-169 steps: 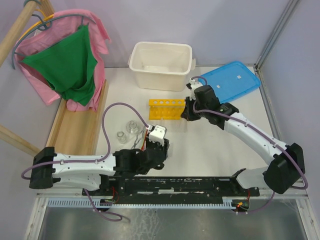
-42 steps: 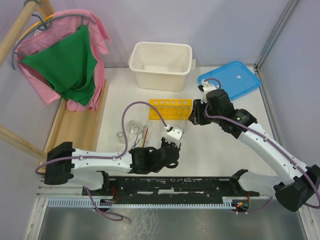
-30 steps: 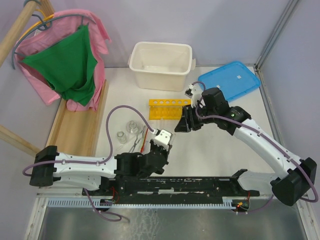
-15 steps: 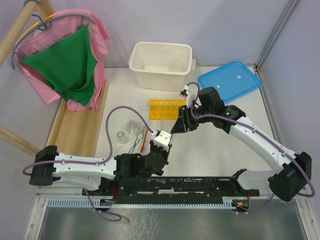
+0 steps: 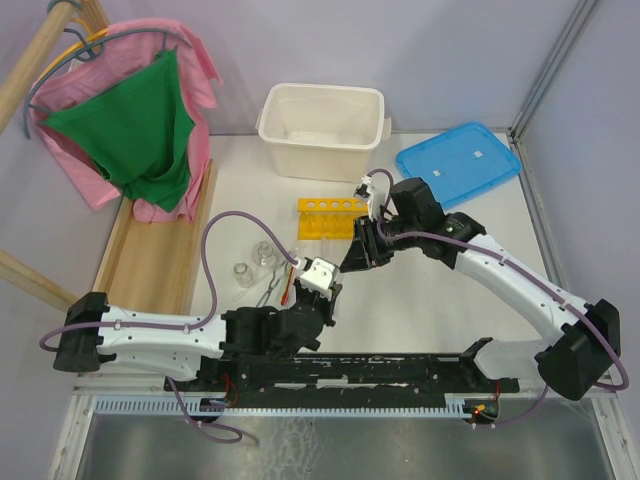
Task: Organize the chemistry lab equipment
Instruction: Pick up the test tube at the center of the board.
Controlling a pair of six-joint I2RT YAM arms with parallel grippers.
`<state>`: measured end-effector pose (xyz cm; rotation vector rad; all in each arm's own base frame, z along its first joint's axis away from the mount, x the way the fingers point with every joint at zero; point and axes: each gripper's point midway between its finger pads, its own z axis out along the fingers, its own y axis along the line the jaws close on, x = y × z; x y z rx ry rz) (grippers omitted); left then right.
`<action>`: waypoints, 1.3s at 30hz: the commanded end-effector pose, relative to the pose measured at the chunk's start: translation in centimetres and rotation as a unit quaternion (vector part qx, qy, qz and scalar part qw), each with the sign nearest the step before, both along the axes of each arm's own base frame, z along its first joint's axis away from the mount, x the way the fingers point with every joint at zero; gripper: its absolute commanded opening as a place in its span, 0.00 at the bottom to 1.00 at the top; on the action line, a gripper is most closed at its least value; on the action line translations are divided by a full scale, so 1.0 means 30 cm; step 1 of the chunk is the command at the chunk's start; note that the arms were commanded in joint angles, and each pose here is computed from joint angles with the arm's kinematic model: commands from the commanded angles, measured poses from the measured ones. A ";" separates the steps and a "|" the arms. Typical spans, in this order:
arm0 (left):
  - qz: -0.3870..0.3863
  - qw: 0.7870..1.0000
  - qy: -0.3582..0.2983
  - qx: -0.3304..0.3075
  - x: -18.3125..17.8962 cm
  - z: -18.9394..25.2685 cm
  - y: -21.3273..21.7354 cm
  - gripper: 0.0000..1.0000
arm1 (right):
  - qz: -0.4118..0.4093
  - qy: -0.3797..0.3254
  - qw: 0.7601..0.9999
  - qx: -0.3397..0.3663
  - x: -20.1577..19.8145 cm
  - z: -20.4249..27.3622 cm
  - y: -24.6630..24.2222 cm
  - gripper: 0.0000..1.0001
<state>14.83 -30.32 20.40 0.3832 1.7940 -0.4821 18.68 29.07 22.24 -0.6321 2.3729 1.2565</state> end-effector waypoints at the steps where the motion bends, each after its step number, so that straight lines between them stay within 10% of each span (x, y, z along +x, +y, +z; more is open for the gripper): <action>1: 0.018 0.999 -0.017 -0.021 0.015 0.047 0.003 0.03 | 0.016 -0.017 1.000 0.019 -0.003 0.023 0.023 0.37; 11: 0.014 1.000 -0.013 -0.022 0.008 0.039 -0.006 0.03 | 0.016 -0.026 0.999 0.033 -0.002 0.045 0.032 0.36; 19: 0.016 1.000 -0.008 -0.018 0.008 0.022 -0.005 0.03 | 0.014 -0.028 0.999 0.036 -0.002 0.048 0.032 0.07; 27: 0.029 1.000 0.004 -0.005 0.010 -0.002 0.008 0.53 | -0.034 -0.064 0.997 -0.016 0.067 0.013 -0.010 0.01; 39: 0.077 0.991 0.109 -0.023 0.098 -0.136 0.118 0.58 | -0.213 -0.225 0.937 -0.160 0.430 -0.026 -0.134 0.01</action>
